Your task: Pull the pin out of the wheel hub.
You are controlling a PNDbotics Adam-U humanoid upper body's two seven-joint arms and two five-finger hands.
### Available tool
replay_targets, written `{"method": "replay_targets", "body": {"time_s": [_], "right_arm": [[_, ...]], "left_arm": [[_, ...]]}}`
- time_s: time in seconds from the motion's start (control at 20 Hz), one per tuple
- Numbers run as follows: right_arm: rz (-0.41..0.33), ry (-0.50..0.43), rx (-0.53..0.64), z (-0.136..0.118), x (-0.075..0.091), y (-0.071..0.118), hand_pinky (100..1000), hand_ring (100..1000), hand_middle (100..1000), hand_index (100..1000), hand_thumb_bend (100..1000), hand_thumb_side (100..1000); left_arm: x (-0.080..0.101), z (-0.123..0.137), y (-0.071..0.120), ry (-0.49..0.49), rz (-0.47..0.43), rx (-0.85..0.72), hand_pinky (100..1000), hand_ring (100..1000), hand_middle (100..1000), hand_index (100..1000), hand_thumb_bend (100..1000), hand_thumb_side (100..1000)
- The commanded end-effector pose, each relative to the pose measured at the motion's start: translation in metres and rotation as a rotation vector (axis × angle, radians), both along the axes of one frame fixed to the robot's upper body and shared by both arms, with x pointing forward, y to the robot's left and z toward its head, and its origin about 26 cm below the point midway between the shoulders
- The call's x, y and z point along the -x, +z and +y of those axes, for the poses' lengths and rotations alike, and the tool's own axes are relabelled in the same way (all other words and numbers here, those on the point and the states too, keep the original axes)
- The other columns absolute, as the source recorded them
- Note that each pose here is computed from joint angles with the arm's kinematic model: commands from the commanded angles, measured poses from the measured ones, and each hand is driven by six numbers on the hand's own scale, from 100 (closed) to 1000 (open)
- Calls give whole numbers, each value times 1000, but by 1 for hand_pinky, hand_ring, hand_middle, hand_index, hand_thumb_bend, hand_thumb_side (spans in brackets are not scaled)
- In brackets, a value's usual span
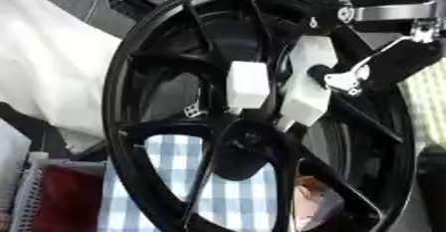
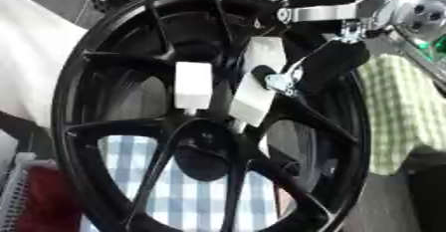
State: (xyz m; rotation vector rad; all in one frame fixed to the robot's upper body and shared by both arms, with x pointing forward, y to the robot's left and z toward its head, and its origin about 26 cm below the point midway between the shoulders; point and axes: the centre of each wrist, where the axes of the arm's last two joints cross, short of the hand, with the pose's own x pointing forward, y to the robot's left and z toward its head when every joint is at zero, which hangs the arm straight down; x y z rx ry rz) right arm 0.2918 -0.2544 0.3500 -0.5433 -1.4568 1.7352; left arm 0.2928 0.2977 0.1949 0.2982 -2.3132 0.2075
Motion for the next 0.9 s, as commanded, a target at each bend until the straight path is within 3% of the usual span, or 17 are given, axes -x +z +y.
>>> {"method": "replay_targets", "body": {"time_s": [0.05, 0.25, 0.55, 0.9], "right_arm": [[-35, -21, 13, -5, 4, 7, 928, 965, 866, 906, 102, 296], [-38, -21, 7, -6, 5, 7, 929, 964, 863, 901, 100, 203], [-27, -12, 8, -7, 5, 9, 928, 961, 863, 900, 100, 211], [-48, -15, 34, -10, 7, 15, 924, 959, 865, 898, 102, 158]], "left_arm": [[2, 1, 7, 6, -27, -10, 853, 751, 707, 826, 115, 738], [2, 0, 7, 6, -24, -8, 854, 751, 706, 825, 112, 744], [2, 0, 6, 9, -20, -6, 855, 750, 705, 825, 112, 748], [2, 0, 5, 7, -16, -15, 857, 751, 705, 825, 108, 753]]}}
